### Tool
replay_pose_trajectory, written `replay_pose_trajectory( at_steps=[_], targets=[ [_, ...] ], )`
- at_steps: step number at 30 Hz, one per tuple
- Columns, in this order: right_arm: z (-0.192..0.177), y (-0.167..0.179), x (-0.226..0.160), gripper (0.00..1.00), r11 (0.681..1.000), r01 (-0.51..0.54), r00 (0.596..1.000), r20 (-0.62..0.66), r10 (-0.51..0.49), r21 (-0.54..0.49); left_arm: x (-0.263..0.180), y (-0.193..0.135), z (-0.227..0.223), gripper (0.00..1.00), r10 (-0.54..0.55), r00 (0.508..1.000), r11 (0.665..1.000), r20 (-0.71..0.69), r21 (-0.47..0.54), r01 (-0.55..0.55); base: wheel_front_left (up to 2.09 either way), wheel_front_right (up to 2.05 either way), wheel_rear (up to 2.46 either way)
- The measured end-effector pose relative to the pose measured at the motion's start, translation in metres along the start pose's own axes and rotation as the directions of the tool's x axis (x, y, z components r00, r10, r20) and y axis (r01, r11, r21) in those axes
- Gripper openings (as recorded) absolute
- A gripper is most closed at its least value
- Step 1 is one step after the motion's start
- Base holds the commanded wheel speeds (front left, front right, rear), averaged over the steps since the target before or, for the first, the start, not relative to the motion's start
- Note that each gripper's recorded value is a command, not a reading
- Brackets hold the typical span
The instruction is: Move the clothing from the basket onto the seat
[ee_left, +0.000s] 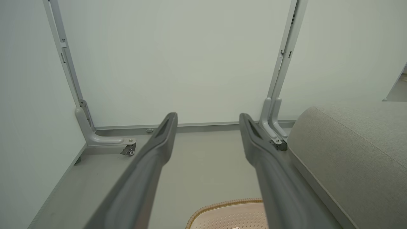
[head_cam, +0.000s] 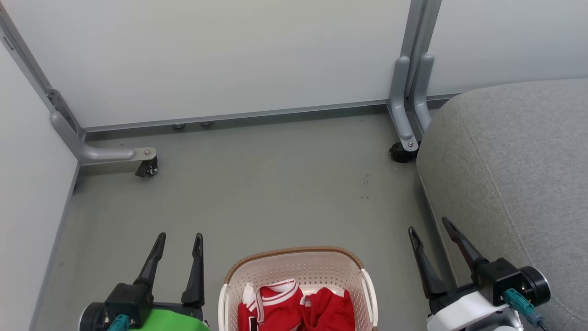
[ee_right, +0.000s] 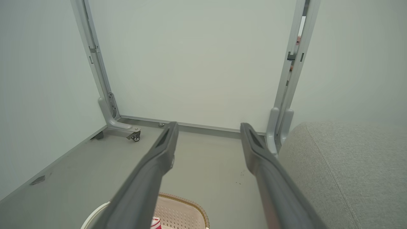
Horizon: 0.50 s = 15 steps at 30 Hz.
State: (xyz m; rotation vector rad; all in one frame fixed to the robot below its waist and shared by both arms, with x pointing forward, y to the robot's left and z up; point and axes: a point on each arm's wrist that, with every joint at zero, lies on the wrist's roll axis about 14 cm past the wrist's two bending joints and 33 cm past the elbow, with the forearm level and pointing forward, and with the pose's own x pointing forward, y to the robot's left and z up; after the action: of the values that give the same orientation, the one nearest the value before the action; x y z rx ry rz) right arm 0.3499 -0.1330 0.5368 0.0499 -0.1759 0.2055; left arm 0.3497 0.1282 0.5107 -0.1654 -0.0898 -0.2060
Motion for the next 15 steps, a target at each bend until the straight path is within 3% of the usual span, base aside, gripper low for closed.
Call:
replay_pose_trajectory(
  at_steps=[15],
  targets=[
    [-0.018, -0.007, 0.023, 1.00, 1.000, 0.004, 0.999, -0.041, -0.004, 0.001, 0.026, -0.011, -0.024, 1.00, -0.048, 0.997, 0.999, -0.066, -0.019, 0.047, 0.00, 0.00, 0.00]
  ],
)
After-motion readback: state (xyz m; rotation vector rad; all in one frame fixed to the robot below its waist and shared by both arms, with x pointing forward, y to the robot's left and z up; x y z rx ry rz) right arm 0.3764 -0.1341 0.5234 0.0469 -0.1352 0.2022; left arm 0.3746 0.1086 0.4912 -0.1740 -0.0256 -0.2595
